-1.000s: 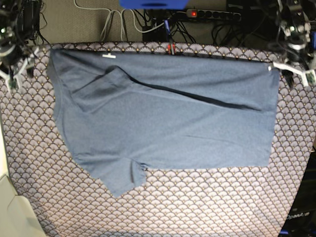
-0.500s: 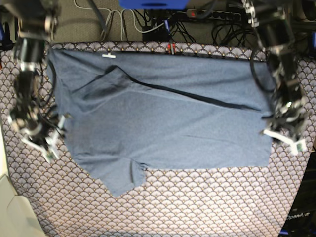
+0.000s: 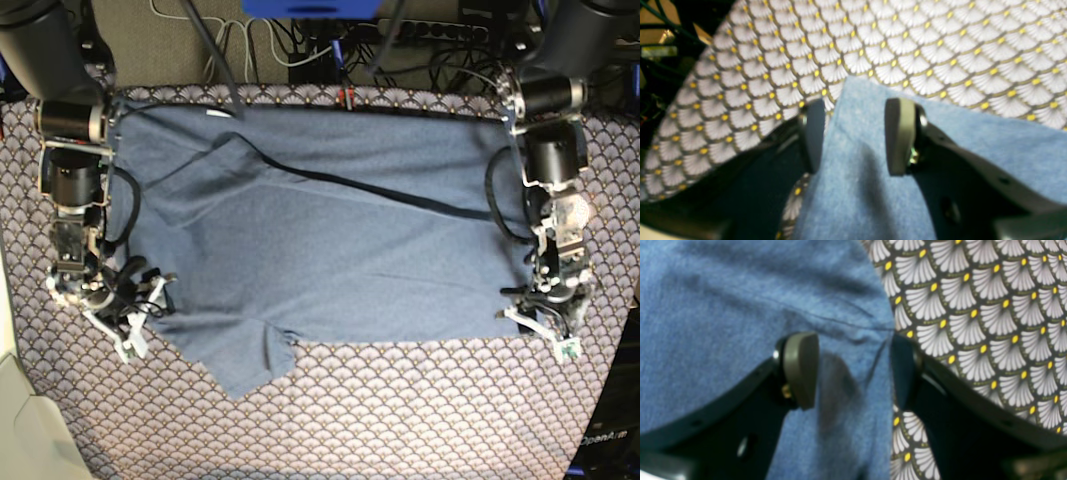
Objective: Fold the T-shirt properly
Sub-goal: 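Reach both grippers to the shirt's hem edge and grasp it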
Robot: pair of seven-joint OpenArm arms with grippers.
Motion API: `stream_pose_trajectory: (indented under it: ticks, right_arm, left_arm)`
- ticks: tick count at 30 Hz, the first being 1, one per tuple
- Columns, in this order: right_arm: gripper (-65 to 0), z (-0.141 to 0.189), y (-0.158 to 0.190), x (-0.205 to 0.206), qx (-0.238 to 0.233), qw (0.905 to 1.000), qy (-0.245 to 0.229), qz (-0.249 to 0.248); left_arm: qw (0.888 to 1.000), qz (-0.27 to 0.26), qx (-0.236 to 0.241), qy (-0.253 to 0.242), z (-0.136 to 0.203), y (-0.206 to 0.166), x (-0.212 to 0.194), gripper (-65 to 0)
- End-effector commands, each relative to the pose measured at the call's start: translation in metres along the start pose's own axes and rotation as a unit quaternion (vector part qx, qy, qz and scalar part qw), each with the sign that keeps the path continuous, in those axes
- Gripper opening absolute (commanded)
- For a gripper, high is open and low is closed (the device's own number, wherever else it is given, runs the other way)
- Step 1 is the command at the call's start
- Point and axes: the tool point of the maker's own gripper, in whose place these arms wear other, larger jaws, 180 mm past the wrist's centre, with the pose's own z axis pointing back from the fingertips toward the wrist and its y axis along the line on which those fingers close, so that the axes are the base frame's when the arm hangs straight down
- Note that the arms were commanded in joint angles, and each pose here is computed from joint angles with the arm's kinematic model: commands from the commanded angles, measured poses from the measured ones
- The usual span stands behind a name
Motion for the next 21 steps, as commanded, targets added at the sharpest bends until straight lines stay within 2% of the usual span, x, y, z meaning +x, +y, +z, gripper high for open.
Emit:
stream_pose_trajectory:
  ticks: [1,5,11,21]
  right_arm:
    - [-29.1,0.007,-0.015,0.029,-0.016,0.9991,-0.038,0.002]
    - [-29.1,0.007,-0.016,0.027,-0.017,0.9991,-0.038,0.0]
    - [-29.1,0.009,-0.028,0.031,-0.048,0.9977,-0.048,-0.011]
    - [-29.1,-0.008,-0.03,-0.009,-0.048,0.9961,-0.033,-0.066]
  left_arm:
    - [0.999,0.002,0.004,-0.039,-0.002,0.003,0.029,-36.2]
    - [0.999,0.006,0.003,-0.038,-0.009,0.001,0.019,-36.2]
    - [1.0,0.007,0.001,-0.031,-0.013,-0.001,0.007,-36.2]
    - [0.999,0.006,0.003,-0.034,-0.012,0.002,0.006,-36.2]
